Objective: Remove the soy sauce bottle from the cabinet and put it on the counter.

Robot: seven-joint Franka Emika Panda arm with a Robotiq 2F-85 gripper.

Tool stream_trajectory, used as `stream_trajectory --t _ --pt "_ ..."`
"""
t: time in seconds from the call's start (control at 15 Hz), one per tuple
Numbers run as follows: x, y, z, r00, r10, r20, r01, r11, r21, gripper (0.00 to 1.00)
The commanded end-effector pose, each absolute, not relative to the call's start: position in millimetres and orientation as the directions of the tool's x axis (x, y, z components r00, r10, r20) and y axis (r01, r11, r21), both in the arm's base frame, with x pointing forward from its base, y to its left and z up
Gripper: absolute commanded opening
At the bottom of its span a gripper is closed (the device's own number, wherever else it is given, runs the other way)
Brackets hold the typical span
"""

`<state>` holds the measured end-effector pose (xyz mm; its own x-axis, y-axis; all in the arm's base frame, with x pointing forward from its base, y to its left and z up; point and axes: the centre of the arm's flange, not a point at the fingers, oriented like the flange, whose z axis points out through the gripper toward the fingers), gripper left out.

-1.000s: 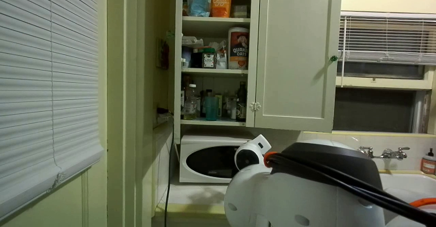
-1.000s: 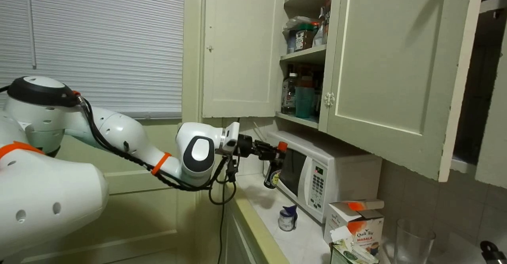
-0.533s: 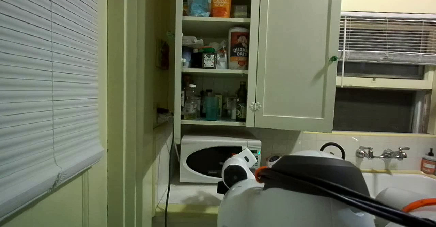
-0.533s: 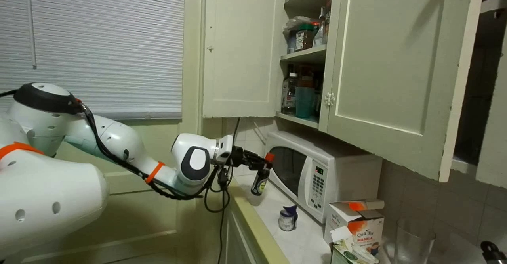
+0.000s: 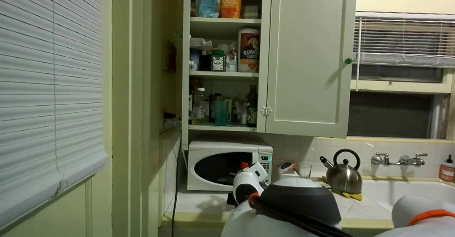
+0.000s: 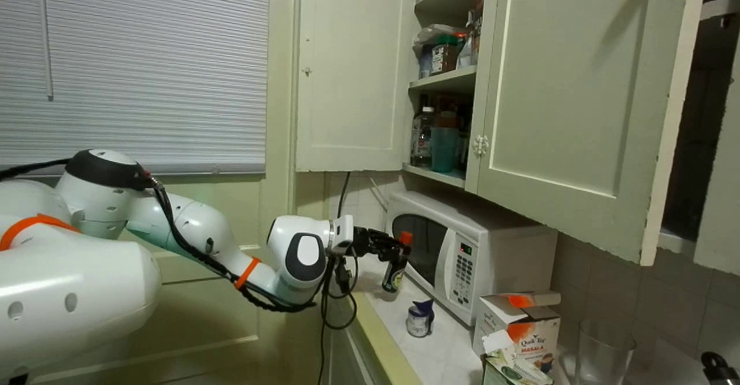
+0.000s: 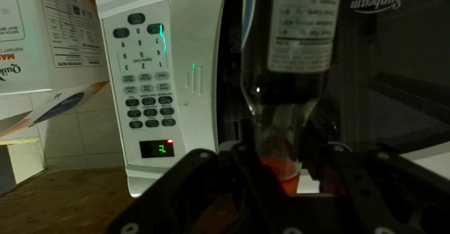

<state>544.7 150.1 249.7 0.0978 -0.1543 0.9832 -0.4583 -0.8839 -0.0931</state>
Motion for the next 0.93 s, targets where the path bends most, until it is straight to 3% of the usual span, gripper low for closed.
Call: stream_trajectory --t 0.0,0.87 --pt "568.9 138.1 229.6 0.015 -0.137 0.99 -0.414 -0.902 -0.118 0.12" --pt "576.7 132.1 202.6 0.051 -0.09 0.995 -0.34 -0.938 -0.067 0.12"
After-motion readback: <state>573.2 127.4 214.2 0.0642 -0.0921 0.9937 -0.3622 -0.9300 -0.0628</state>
